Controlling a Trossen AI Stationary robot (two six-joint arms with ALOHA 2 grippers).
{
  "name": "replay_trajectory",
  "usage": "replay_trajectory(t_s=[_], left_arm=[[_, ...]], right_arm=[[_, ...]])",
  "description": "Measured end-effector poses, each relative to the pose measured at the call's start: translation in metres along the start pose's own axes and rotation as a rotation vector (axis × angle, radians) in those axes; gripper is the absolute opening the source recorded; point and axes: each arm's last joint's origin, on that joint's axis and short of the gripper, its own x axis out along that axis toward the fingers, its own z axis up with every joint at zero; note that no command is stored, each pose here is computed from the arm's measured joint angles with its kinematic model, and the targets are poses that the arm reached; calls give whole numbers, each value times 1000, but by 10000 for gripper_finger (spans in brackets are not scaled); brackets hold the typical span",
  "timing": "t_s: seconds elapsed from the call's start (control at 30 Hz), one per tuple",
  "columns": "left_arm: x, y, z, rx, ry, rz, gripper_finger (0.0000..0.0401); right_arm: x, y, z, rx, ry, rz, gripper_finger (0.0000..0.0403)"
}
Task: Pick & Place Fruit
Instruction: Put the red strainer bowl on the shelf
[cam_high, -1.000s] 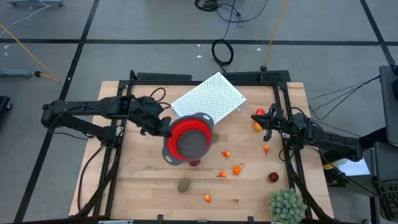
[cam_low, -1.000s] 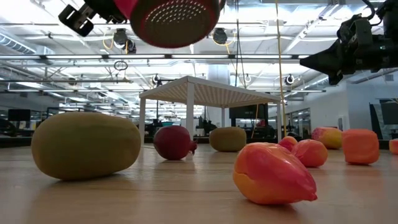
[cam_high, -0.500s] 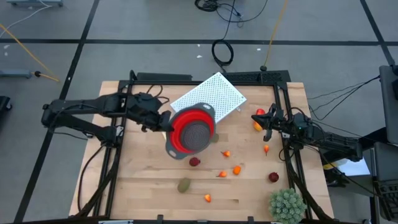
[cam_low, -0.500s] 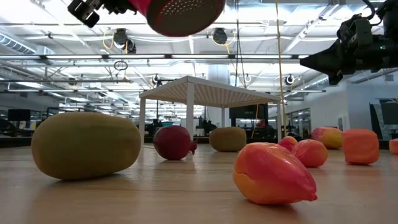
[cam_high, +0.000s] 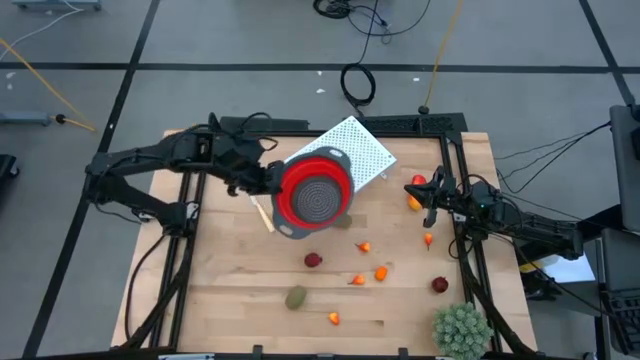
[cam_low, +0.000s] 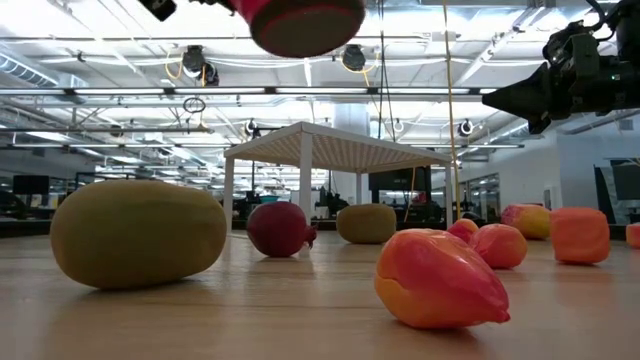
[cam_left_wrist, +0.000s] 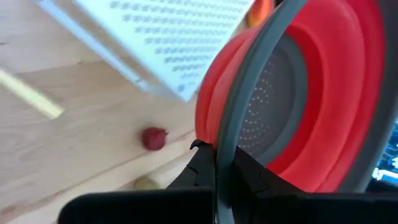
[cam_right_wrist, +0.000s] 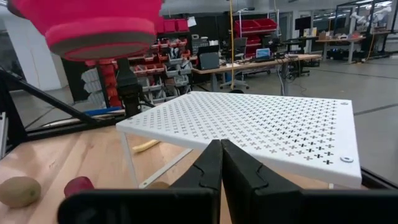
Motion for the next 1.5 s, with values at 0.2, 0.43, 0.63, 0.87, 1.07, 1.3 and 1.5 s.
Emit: replay_trajectory(t_s=[0.2, 0.43, 0.63, 0.87, 1.07, 1.3, 1.5], left_arm=[[26, -17, 17, -56, -21, 63, 5], [45, -34, 34, -76, -64, 90, 5], [45, -32, 38, -71, -138, 175, 5], [44, -25, 37, -34, -143, 253, 5], [42, -22, 43, 3, -158, 276, 5], [41, -20, 52, 10, -173, 283, 5], [40, -18, 57, 5, -159, 279, 5]], right_arm=[[0, 0, 0, 0, 0, 2, 0], [0, 0, 0, 0, 0, 2, 0], [0, 0, 0, 8, 1, 2, 0], [0, 0, 0, 11, 1, 2, 0], [0, 0, 0, 11, 1, 2, 0], [0, 0, 0, 11, 1, 2, 0], [0, 0, 0, 11, 1, 2, 0]])
